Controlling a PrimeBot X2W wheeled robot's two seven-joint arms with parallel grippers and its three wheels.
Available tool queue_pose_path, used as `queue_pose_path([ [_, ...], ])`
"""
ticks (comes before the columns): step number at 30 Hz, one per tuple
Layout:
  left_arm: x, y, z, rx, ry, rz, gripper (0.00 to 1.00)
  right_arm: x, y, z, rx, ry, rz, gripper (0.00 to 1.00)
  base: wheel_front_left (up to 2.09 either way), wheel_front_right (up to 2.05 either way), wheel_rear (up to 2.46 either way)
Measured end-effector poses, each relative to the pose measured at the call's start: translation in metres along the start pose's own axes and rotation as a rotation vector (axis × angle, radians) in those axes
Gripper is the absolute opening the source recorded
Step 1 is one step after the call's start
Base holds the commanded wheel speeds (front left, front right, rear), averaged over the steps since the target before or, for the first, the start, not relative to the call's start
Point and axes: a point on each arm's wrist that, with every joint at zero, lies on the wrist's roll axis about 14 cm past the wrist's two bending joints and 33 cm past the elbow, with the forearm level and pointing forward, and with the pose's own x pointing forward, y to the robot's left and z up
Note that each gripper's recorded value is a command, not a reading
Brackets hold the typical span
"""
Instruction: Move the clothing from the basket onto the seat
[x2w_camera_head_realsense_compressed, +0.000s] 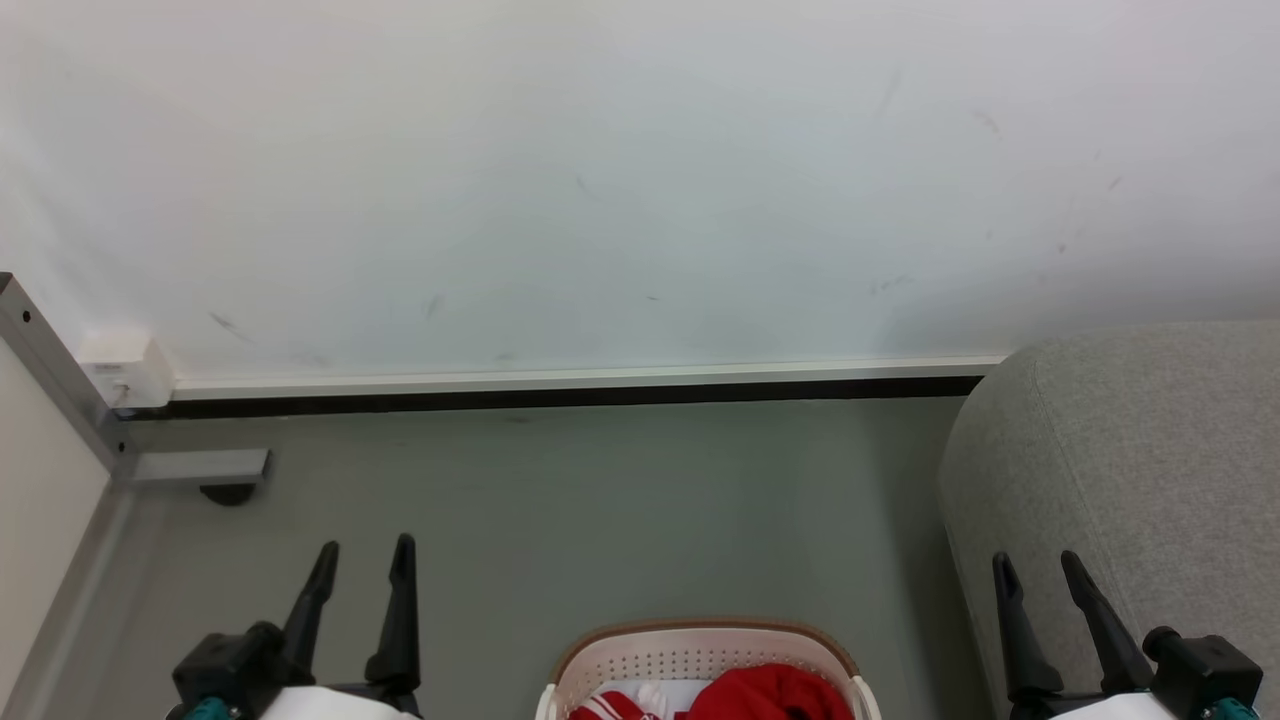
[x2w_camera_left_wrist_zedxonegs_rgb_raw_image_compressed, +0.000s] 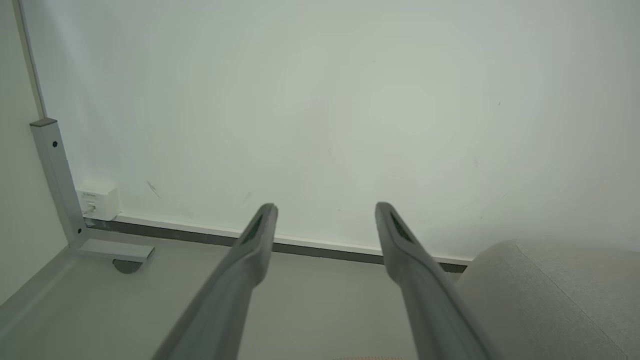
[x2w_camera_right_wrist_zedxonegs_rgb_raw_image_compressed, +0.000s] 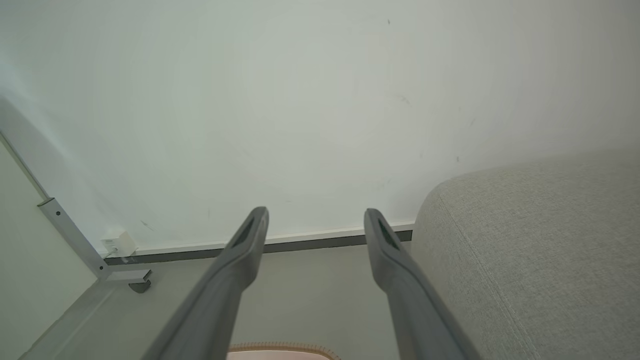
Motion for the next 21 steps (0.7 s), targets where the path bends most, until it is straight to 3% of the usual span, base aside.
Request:
queue_pose_path([
  [21, -0.002, -0.005, -0.001, 0.125, -0.014, -0.031, 1.0, 0.002, 0.013, 0.006, -0.108, -0.023, 0.04, 1.0, 0.0, 0.0, 0.0],
])
